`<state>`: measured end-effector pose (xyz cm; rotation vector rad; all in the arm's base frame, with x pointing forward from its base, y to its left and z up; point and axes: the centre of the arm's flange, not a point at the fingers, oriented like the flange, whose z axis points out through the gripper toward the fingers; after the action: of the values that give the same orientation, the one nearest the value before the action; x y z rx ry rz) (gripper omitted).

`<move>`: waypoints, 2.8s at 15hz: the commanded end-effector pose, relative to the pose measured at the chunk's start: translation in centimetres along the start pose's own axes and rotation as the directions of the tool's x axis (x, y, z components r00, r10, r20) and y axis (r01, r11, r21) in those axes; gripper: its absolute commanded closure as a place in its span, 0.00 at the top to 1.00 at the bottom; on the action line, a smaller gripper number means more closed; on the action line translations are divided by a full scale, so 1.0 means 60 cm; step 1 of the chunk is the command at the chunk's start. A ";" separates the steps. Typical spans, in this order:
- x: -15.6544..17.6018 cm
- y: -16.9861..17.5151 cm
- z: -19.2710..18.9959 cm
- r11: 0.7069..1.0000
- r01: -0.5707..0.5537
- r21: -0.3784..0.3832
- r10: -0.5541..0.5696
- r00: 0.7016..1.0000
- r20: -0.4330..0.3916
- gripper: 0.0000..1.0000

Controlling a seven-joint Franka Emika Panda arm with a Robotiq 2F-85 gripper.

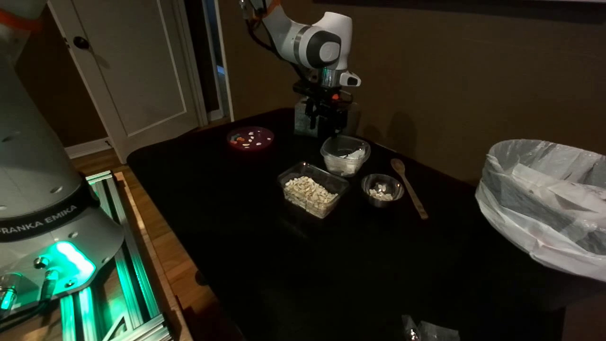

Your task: Pick up the clear bowl closer to the wall and put it on top of the silver bowl

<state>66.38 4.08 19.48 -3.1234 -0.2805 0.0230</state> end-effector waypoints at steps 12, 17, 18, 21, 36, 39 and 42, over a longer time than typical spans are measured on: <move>0.030 0.005 0.088 0.984 -0.171 -0.055 0.168 0.984 -0.053 0.27; 0.037 0.009 0.090 0.978 -0.203 -0.057 0.200 0.979 -0.049 0.00; 0.038 0.011 0.088 0.976 -0.211 -0.054 0.208 0.977 -0.052 0.00; 0.035 0.011 0.053 0.976 -0.216 -0.034 0.213 0.974 -0.076 0.00; -0.025 0.086 -0.134 0.849 -0.473 -0.236 0.469 0.880 -0.077 0.01; -0.022 0.116 -0.114 0.811 -0.538 -0.230 0.539 0.840 -0.065 0.01; -0.011 0.143 -0.093 0.779 -0.590 -0.211 0.586 0.806 -0.088 0.01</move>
<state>66.42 -3.47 26.35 -3.3075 0.6504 -0.0210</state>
